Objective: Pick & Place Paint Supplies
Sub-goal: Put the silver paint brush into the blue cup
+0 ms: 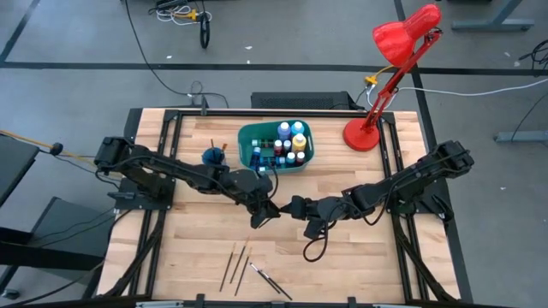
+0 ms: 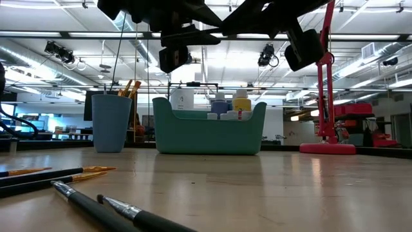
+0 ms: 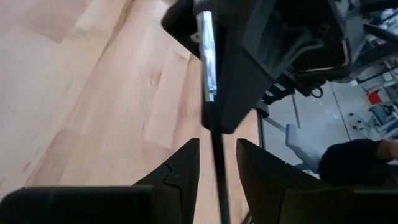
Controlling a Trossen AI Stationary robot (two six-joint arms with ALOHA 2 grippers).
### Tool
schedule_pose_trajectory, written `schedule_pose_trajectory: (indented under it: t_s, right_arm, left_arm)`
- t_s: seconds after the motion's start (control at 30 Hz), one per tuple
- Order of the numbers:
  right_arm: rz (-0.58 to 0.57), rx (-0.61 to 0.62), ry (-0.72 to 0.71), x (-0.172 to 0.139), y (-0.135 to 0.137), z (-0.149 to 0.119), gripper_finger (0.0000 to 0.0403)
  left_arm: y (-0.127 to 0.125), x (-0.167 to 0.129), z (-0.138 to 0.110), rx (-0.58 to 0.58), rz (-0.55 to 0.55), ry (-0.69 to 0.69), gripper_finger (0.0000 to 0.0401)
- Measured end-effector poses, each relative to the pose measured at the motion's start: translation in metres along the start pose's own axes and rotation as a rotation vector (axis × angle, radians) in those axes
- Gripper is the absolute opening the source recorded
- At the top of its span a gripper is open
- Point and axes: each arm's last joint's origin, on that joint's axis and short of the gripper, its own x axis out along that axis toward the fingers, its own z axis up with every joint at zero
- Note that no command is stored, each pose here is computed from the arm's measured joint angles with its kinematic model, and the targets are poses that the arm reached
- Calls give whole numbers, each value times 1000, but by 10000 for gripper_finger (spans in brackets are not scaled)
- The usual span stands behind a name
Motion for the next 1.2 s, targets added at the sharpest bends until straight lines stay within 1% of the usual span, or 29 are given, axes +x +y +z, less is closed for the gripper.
schedule_pose_trajectory:
  t_s: [0.07, 0.13, 0.37, 0.5, 0.6, 0.73, 0.83, 0.93, 1.0, 1.13, 1.2]
  right_arm:
    - [-1, 1, 0, 0, 0, 0, 9]
    - [1, 2, -2, 0, 0, 0, 9]
    - [5, 9, -3, 0, 1, 0, 9]
    - [5, 67, -5, 0, 0, 0, 17]
    - [3, 112, -8, 0, 0, 0, 34]
    - [-4, 165, -5, -1, 0, 2, 59]
    - [-11, 162, 20, -4, 0, 8, 72]
    - [-23, 139, 72, -8, 0, 15, 78]
    - [-36, 127, 123, -12, 0, 21, 79]
    - [-60, 112, 208, -19, 1, 31, 79]
    - [-67, 108, 221, -22, 1, 34, 80]
  left_arm:
    - [0, 0, 0, 0, 12, -12, 111]
    - [1, 0, 1, 0, 20, -18, 100]
    - [1, 0, 1, 31, 29, -22, 23]
    - [1, 0, 1, 38, 31, -23, 22]
    - [1, 0, 0, 42, 34, -21, 35]
    - [5, 0, -3, 39, 91, -4, 35]
    - [6, 0, -4, 46, 155, -27, 22]
    - [8, -1, -4, 70, 206, -45, 22]
    - [8, -2, -3, 80, 219, -61, 22]
    - [3, -15, 3, 158, 258, -102, 28]
    - [-3, -28, 9, 198, 273, -160, 26]
